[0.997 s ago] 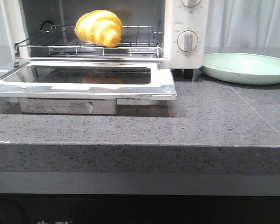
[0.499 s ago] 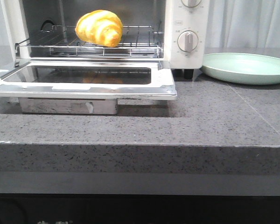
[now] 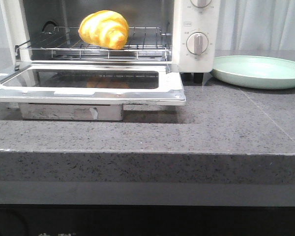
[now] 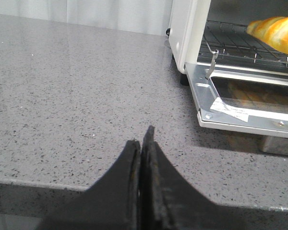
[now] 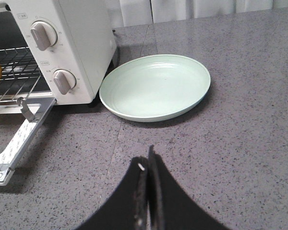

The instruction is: Put bread in oven

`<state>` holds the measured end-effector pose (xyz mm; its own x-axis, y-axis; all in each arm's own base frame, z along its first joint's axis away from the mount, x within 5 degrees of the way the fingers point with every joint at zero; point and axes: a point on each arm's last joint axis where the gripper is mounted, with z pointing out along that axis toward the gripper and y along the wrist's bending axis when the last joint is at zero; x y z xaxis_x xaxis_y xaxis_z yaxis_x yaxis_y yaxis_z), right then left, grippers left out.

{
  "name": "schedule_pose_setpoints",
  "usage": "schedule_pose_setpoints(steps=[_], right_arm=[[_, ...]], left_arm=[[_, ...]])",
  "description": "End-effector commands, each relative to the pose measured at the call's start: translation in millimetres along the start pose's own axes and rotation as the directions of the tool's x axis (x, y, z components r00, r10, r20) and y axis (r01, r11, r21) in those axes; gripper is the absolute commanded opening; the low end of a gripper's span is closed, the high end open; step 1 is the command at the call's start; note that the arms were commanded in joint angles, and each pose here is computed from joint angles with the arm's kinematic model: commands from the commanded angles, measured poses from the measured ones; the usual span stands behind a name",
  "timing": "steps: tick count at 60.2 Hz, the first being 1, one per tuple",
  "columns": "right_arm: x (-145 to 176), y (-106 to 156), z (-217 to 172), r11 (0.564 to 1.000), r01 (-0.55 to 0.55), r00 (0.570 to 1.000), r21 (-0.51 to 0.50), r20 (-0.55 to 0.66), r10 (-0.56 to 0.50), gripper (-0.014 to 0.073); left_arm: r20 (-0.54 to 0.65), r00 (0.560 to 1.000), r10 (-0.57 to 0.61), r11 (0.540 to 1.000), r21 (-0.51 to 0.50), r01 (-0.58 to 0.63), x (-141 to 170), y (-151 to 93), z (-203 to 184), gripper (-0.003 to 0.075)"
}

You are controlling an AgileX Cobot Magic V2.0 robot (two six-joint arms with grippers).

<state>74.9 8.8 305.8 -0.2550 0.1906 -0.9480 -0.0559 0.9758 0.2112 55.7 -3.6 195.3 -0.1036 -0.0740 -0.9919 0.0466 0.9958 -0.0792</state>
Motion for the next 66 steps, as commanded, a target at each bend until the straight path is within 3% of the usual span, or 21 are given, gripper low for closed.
schedule_pose_setpoints(steps=[1,37,44,50,66], right_arm=[[-15.4,2.1,-2.7,1.000,0.015,0.995,-0.005,0.101,-0.014,-0.0016],[-11.1,-0.2,-0.2,0.999,0.051,0.991,0.009,0.123,-0.051,-0.0016],[10.7,-6.0,5.4,0.991,0.134,0.972,0.024,0.191,-0.136,-0.0016],[34.6,-11.3,3.5,0.989,0.147,0.957,0.026,0.247,-0.148,-0.0016],[100.5,-26.6,2.8,0.988,0.145,0.962,0.057,0.227,-0.154,-0.0016]], left_arm=[[0.092,0.996,-0.002,1.000,-0.002,0.002,-5.7,0.3,-1.2,-0.0020],[0.092,0.996,-0.002,1.000,-0.002,0.002,-5.7,0.3,-1.2,-0.0020],[0.092,0.996,-0.002,1.000,-0.002,0.002,-5.7,0.3,-1.2,-0.0020],[0.092,0.996,-0.002,1.000,-0.002,0.002,-5.7,0.3,-1.2,-0.0020],[0.092,0.996,-0.002,1.000,-0.002,0.002,-5.7,0.3,-1.2,-0.0020]])
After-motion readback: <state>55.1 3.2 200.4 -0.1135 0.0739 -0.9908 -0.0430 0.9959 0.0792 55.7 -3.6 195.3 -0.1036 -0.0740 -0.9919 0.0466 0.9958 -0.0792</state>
